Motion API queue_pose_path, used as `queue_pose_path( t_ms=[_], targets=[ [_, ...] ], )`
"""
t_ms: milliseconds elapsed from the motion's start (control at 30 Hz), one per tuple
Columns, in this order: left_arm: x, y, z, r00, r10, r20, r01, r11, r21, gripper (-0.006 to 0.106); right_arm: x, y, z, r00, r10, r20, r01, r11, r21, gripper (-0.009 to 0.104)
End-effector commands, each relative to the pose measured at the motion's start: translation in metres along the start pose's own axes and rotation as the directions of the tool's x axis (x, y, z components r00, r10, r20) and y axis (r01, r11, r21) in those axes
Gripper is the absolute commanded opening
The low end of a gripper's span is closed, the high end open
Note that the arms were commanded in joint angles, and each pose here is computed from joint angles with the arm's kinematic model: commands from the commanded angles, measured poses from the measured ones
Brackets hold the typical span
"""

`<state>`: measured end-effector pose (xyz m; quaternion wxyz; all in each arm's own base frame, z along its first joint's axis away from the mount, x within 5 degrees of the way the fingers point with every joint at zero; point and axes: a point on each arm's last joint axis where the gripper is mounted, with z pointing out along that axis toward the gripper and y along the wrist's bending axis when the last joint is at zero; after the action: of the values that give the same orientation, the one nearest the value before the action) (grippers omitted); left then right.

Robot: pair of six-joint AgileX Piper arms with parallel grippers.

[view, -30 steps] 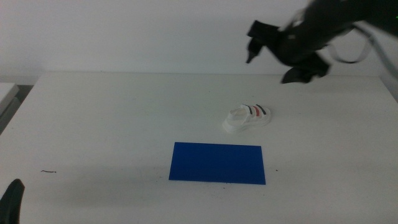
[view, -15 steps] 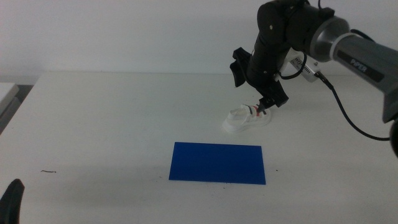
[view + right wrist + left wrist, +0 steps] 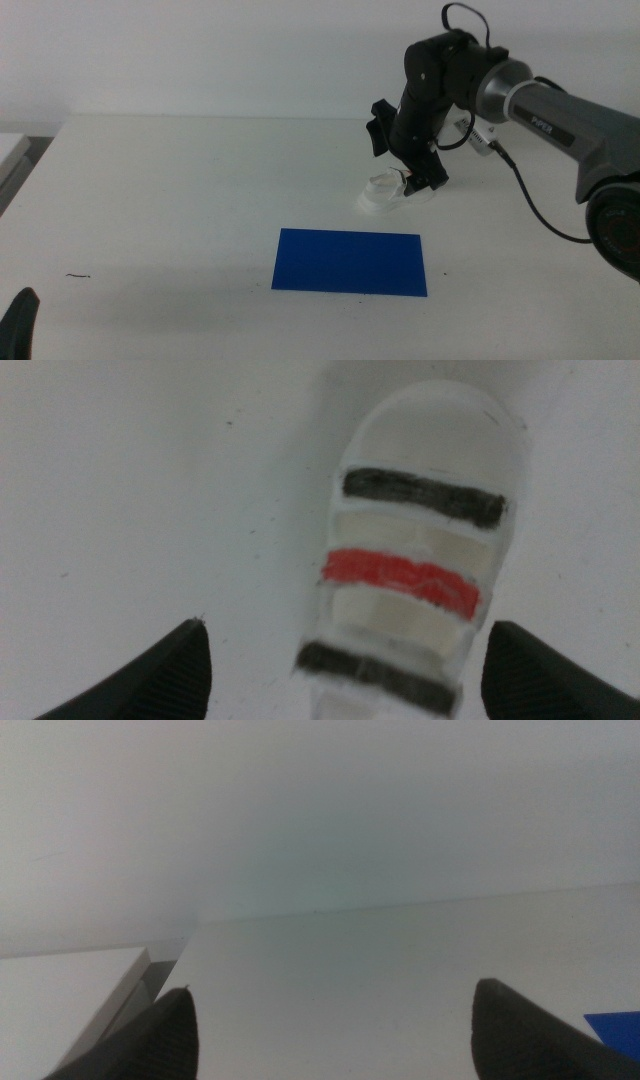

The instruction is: Use one arm to grab the shoe from the table and place it on the mat.

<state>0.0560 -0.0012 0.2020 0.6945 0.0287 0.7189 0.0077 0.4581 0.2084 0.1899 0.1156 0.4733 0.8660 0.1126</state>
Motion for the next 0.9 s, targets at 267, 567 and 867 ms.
queue_pose_path(
  t_ms=[267, 567, 867],
  targets=[
    [-0.001, -0.001, 0.0, 1.0, -0.005, 0.008, 0.005, 1.0, 0.008, 0.094, -0.007, -0.005, 0.023, 1.0, -0.005, -0.009, 0.006, 0.999, 0.032, 0.082],
    [-0.001, -0.001, 0.0, 1.0, -0.005, 0.008, 0.005, 1.0, 0.008, 0.094, -0.003, -0.005, -0.002, 1.0, -0.006, -0.01, 0.006, 0.999, 0.052, -0.001],
    [-0.001, -0.001, 0.0, 1.0, -0.005, 0.008, 0.005, 1.0, 0.008, 0.094, 0.062, -0.025, -0.072, 0.98, -0.2, -0.007, 0.2, 0.976, 0.083, -0.001]
  ],
)
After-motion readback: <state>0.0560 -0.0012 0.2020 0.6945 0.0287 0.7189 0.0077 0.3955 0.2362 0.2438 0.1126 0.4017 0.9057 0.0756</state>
